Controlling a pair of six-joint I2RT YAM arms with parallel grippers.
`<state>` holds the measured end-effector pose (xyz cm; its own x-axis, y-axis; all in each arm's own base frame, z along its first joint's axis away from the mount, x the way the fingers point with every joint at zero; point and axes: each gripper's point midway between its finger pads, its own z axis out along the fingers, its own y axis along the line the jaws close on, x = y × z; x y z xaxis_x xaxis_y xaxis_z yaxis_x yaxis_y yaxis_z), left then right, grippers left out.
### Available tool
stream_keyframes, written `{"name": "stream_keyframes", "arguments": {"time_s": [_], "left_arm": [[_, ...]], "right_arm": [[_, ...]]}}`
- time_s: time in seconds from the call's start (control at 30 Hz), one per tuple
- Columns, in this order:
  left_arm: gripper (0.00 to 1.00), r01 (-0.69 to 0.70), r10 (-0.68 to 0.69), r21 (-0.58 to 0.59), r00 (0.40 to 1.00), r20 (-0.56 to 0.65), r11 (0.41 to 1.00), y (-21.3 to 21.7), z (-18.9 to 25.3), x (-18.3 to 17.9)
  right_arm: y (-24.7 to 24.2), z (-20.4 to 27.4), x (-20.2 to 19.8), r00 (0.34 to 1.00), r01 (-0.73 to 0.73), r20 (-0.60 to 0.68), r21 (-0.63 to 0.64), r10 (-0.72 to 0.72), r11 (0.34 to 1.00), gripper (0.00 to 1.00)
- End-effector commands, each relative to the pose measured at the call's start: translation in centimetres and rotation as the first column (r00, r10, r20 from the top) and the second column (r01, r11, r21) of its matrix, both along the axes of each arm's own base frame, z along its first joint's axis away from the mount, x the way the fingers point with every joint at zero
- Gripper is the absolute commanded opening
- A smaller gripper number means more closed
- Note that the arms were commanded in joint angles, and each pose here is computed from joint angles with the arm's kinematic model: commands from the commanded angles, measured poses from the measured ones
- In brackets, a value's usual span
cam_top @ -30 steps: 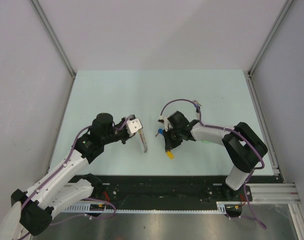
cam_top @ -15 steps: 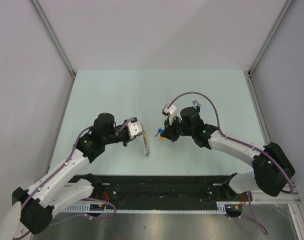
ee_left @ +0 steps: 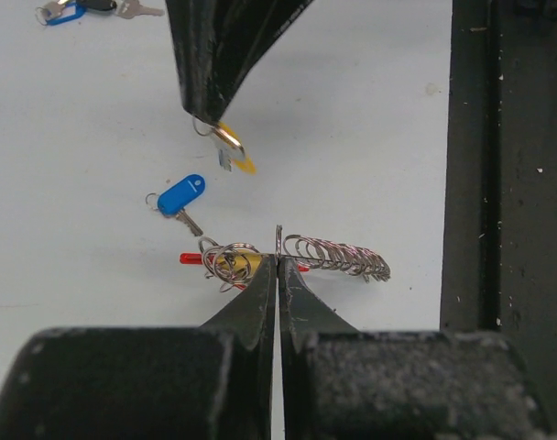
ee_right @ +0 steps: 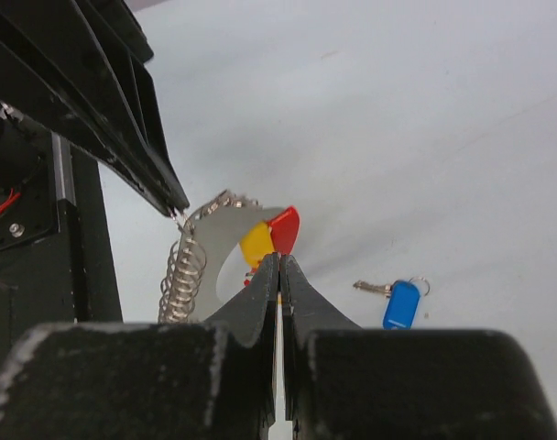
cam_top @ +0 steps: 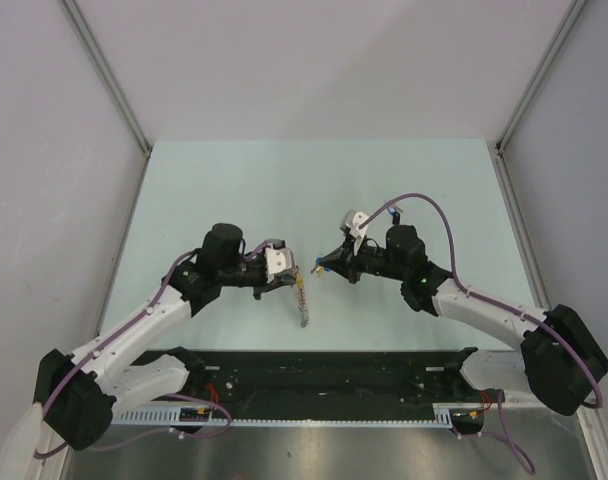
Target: Put the keys on the keyring
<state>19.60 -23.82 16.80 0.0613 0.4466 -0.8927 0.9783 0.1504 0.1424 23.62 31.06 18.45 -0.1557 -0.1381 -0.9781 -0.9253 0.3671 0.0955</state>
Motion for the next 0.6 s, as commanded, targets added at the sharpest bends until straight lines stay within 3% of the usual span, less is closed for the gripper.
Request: {"name": "stream_keyframes", "arguments": {"time_s": [0.0, 0.57], "left_arm": [[0.01, 0.091, -0.09, -0.051, 0.996, 0.023, 0.995, -1.2, 0.9, -0.6], [0.0, 0.171, -0.174, -0.041, 0.981, -0.086, 0.984, -3.2, -1.3, -1.2]], "right_arm": [[0.0, 4.5, 0.5, 0.994, -0.04, 0.101, 0.128, 0.027, 0.991, 0.0], [-1.0, 2.0, -3.1, 0.973, -0.135, 0.2, 0.094, 0.114, 0.986, 0.0]]}}
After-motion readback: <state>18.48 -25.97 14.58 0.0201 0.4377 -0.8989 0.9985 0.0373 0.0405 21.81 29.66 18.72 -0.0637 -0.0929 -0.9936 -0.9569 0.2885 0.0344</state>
